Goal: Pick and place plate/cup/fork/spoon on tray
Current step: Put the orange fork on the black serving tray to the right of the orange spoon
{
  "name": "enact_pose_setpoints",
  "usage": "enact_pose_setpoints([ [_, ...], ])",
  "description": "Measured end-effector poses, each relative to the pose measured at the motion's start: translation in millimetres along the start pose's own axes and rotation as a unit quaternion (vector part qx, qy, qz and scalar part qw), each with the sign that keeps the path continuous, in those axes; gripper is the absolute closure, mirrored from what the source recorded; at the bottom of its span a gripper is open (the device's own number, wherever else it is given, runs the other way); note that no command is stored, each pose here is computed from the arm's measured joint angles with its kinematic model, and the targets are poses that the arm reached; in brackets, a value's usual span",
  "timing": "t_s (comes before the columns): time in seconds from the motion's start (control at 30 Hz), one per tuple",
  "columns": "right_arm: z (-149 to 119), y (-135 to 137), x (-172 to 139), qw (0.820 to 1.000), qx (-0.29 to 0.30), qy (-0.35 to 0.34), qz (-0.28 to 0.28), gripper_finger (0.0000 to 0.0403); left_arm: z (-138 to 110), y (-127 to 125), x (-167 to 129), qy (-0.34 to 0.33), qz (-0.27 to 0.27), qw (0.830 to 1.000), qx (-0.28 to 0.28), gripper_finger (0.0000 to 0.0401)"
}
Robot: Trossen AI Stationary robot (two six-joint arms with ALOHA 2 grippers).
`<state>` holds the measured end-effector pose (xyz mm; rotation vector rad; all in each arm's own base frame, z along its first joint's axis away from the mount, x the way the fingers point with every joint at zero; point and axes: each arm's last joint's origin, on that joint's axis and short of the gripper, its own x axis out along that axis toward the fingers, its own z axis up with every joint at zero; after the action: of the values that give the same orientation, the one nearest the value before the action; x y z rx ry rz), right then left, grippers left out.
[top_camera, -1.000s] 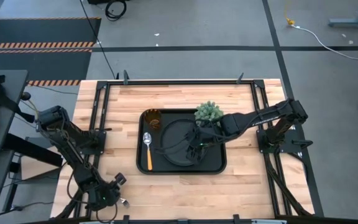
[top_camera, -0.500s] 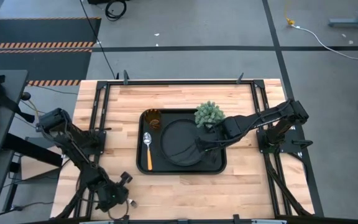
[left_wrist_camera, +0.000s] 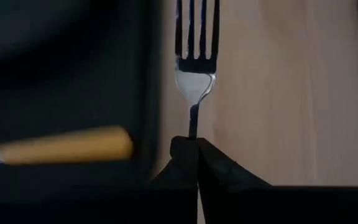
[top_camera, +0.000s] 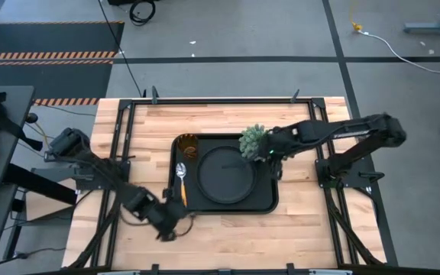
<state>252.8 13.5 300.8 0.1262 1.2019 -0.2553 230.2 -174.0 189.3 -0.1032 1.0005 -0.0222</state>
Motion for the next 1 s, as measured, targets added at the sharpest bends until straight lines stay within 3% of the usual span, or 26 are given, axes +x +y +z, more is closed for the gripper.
enact_pose_setpoints([
  [0.13,-21,-18,1,0.999,-0.016,-0.026,0.033,0.0184,33,24,0,-0.04,0.039,0.987,-0.15,0.04],
  [0.27,-38,-26,-1,0.996,-0.057,-0.03,0.054,0.0185,53,49,-1,-0.065,0.072,0.949,-0.3,0.0401],
  [0.43,-48,-28,-11,0.991,-0.094,-0.046,0.089,0.0185,53,77,2,-0.056,0.12,0.857,-0.498,0.0401],
  [0.63,-55,-30,-24,0.987,-0.098,-0.074,0.107,0.0185,38,94,16,-0.068,0.151,0.716,-0.679,0.0401],
  [0.73,-58,-32,-30,0.985,-0.101,-0.086,0.109,0.0185,34,97,26,-0.076,0.161,0.678,-0.713,0.0401],
  [0.87,-61,-33,-34,0.983,-0.113,-0.096,0.109,0.0185,34,104,36,-0.076,0.175,0.668,-0.719,0.0401],
  [1.0,-62,-34,-36,0.982,-0.118,-0.098,0.109,0.0186,40,110,45,-0.076,0.167,0.691,-0.699,0.0401],
])
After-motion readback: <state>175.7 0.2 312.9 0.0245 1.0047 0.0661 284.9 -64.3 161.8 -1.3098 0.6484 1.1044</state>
